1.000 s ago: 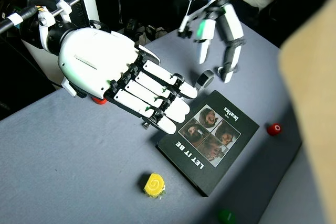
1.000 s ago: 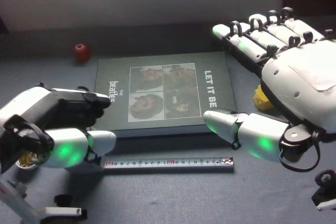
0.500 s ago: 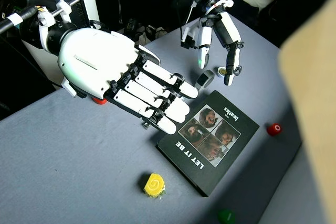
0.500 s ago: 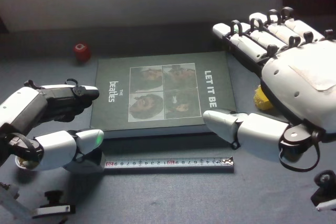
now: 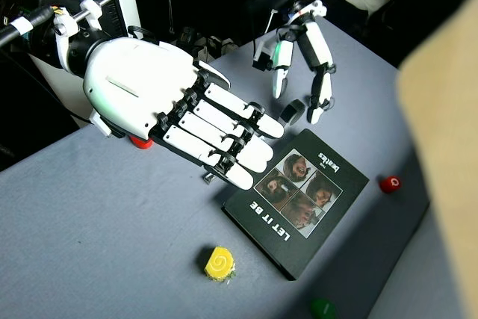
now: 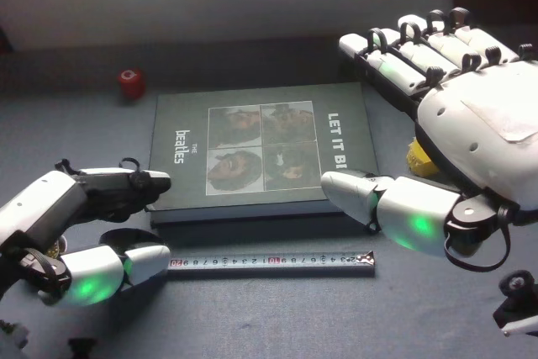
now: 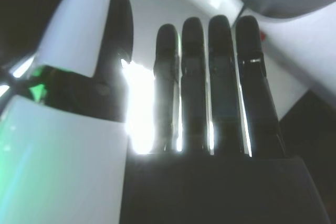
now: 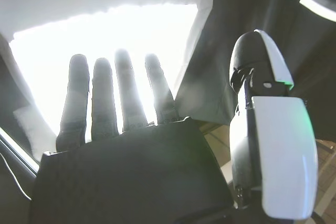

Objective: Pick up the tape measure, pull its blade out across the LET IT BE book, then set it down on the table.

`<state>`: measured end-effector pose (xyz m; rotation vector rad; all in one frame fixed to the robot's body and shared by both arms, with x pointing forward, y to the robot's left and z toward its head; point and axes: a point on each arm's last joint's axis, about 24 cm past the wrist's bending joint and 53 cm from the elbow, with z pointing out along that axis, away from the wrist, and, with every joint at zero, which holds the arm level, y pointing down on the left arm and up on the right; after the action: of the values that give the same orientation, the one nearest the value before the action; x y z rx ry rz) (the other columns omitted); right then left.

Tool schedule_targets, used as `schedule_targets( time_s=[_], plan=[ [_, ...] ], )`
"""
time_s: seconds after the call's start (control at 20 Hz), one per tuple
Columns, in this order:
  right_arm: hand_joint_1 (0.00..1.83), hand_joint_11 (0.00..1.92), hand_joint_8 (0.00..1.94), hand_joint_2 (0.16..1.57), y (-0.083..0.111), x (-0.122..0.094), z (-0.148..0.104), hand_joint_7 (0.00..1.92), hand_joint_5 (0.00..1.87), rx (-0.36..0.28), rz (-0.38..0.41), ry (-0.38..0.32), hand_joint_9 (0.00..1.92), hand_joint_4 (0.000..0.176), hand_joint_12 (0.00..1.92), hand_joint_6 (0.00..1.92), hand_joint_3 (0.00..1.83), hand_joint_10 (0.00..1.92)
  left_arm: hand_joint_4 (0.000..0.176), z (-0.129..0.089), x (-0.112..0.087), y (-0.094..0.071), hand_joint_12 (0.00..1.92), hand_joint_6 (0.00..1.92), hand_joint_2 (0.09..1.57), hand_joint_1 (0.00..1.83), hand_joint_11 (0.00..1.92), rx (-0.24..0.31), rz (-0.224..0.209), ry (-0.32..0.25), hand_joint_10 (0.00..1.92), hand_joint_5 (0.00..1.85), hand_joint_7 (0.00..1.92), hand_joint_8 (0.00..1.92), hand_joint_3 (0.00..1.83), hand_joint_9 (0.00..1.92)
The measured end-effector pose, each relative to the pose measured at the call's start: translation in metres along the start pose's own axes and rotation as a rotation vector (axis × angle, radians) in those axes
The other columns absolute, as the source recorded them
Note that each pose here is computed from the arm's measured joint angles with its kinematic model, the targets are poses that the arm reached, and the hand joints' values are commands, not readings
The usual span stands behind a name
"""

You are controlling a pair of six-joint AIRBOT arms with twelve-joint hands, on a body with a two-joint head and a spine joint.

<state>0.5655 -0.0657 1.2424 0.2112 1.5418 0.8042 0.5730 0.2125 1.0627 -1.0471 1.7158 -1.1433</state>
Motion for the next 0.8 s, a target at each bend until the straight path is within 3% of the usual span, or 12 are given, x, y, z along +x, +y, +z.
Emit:
schedule_targets(
  time_s=[0.15,0.6,0.8],
  plan=[
    [0.17,0.00,0.00,1.14,0.003,-0.002,0.001,0.09,0.04,-0.005,0.008,-0.010,0.01,0.066,0.29,0.00,0.00,0.00,0.000,0.002,0.000,-0.004,0.69,0.00,1.06,1.11,0.33,0.042,0.040,0.015,0.00,0.60,0.61,0.00,0.00,0.58],
    [0.17,0.00,0.00,1.14,0.002,-0.009,0.001,0.11,0.06,0.008,0.042,-0.042,0.04,0.065,0.39,0.00,0.00,0.01,0.000,0.004,0.004,0.007,0.68,0.00,1.06,1.11,0.32,0.044,0.110,0.061,0.00,0.60,0.60,0.00,0.00,0.57],
    [0.17,0.00,0.00,1.14,0.004,-0.014,0.002,0.09,0.05,0.006,0.065,-0.060,0.02,0.065,0.33,0.00,0.00,0.00,0.000,0.005,0.002,0.012,0.68,0.00,1.06,1.10,0.33,0.039,0.126,0.065,0.01,0.61,0.61,0.00,0.00,0.59]
  ],
)
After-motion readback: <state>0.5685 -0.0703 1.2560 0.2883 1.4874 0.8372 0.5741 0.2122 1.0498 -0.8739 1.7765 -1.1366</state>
